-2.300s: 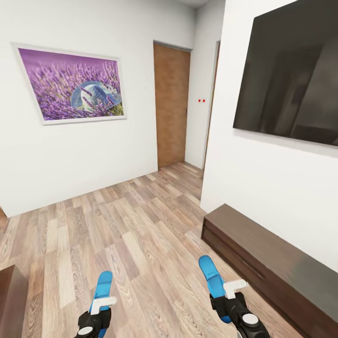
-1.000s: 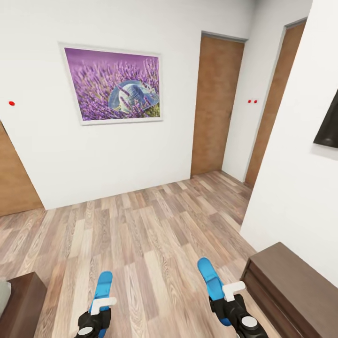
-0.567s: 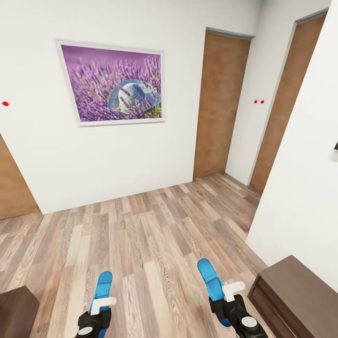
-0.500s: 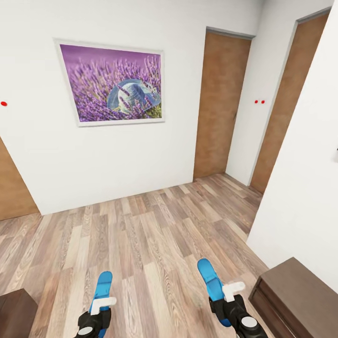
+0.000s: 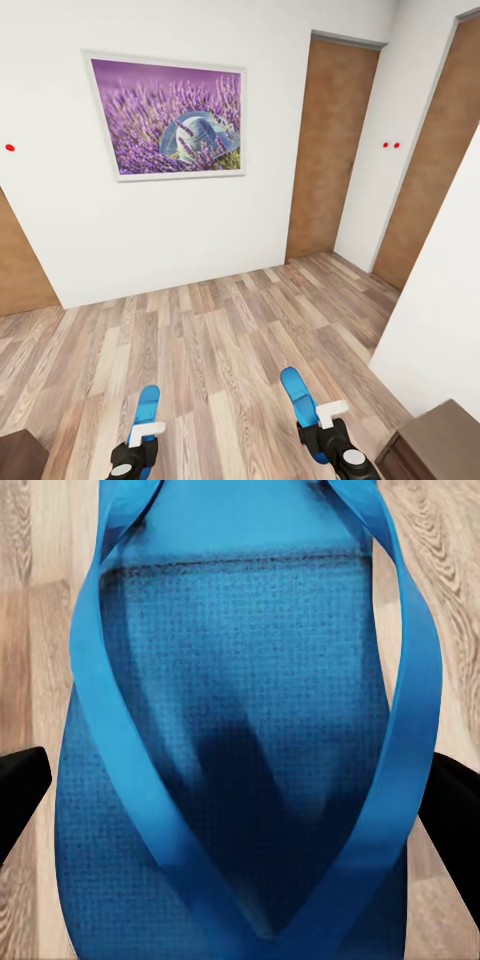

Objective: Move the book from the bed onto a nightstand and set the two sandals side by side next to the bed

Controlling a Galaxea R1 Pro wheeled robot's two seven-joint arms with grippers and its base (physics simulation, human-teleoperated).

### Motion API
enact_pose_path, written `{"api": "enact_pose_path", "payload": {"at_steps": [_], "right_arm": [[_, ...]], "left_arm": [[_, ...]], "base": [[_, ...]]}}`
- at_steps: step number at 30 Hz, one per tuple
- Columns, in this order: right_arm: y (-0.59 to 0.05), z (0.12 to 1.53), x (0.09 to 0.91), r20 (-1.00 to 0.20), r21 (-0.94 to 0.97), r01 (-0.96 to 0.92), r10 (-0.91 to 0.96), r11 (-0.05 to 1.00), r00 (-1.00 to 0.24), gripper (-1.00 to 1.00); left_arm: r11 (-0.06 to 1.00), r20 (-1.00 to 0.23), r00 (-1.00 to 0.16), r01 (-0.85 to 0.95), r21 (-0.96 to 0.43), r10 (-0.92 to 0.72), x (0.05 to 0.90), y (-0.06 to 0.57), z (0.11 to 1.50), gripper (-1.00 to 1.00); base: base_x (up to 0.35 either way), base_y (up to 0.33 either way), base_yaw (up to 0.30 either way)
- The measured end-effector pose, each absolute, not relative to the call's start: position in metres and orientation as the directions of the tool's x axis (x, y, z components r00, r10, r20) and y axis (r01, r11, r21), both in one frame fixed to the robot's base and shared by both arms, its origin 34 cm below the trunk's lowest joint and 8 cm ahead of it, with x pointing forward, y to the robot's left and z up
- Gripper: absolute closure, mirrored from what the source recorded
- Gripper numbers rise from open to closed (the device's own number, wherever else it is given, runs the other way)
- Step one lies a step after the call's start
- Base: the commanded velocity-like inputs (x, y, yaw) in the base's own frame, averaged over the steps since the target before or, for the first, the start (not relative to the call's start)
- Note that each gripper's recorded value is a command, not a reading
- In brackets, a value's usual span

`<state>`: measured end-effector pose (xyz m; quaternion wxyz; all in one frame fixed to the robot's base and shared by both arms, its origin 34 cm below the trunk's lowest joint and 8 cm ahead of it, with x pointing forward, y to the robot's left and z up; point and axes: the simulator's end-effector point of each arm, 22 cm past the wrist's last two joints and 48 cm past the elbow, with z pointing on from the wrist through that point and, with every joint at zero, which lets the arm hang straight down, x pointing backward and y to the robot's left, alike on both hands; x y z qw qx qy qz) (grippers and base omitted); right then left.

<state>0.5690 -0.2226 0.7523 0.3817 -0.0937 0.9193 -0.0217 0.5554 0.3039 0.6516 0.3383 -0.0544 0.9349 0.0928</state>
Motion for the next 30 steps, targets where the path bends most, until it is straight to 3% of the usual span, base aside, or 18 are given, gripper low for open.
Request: {"api": "enact_pose_path", "payload": {"at_steps": [18,30], "right_arm": [[-0.2227,0.7500,0.5673,-0.694,-0.112,-0.157,-0.190,0.981,-0.695,1.00],[-0.2225,0.7492,0.5667,-0.692,-0.112,-0.158,-0.191,0.981,-0.696,1.00]], "left_arm": [[0.977,-0.643,-0.765,-0.164,0.136,-0.039,0.5554,0.3032,0.6516,1.00],[0.977,-0.642,-0.765,-0.164,0.136,-0.039,0.5554,0.3031,0.6515,1.00]], "base": [[0.339,0.092,0.018],[0.339,0.024,0.248]]}}
